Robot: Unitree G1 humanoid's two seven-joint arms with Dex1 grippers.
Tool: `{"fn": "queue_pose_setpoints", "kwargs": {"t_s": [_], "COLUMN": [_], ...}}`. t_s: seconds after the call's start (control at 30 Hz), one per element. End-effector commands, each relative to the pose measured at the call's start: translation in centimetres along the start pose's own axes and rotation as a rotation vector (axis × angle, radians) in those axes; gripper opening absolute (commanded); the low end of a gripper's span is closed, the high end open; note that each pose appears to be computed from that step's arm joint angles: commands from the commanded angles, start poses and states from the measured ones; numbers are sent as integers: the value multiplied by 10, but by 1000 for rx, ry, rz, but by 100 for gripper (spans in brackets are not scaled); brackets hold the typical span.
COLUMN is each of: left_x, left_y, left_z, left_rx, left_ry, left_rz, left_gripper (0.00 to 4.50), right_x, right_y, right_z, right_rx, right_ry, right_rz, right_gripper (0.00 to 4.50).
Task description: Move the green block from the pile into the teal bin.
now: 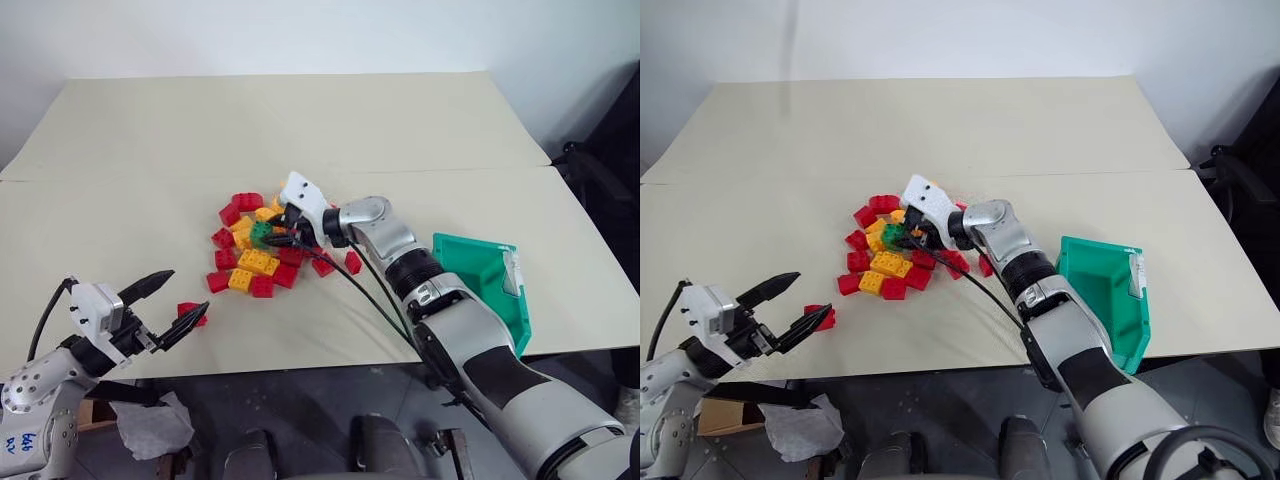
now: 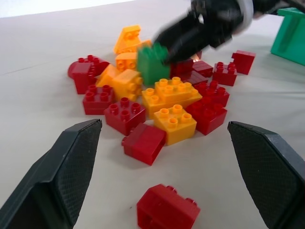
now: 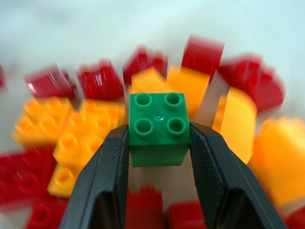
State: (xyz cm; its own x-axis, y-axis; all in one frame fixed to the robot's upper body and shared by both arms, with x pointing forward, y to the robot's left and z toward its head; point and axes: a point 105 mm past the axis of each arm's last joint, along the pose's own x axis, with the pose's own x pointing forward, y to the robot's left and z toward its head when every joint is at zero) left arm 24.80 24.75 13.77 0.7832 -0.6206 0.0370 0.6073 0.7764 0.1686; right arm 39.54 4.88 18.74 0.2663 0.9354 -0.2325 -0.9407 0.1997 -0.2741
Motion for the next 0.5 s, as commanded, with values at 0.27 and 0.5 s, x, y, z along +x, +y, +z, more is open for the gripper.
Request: {"fn": "queue_pose_setpoints", "kwargs": {"t_s": [0.27,0.5], "left_x": [31,60], "left_y": [-22,-48], "left_z": [16,19], "left_rx": [34,50], "left_ry": [-56,-77], "left_rz": [-179,-387], "left_gripper": [450,450], "right_x": [-106,-213], "right_y": [-22,-2], "right_z": [74,70], "right_rx": [-210,-319], "right_ry": [-338,-331], "right_rz": [-60,-158], "right_gripper": [151,151]}}
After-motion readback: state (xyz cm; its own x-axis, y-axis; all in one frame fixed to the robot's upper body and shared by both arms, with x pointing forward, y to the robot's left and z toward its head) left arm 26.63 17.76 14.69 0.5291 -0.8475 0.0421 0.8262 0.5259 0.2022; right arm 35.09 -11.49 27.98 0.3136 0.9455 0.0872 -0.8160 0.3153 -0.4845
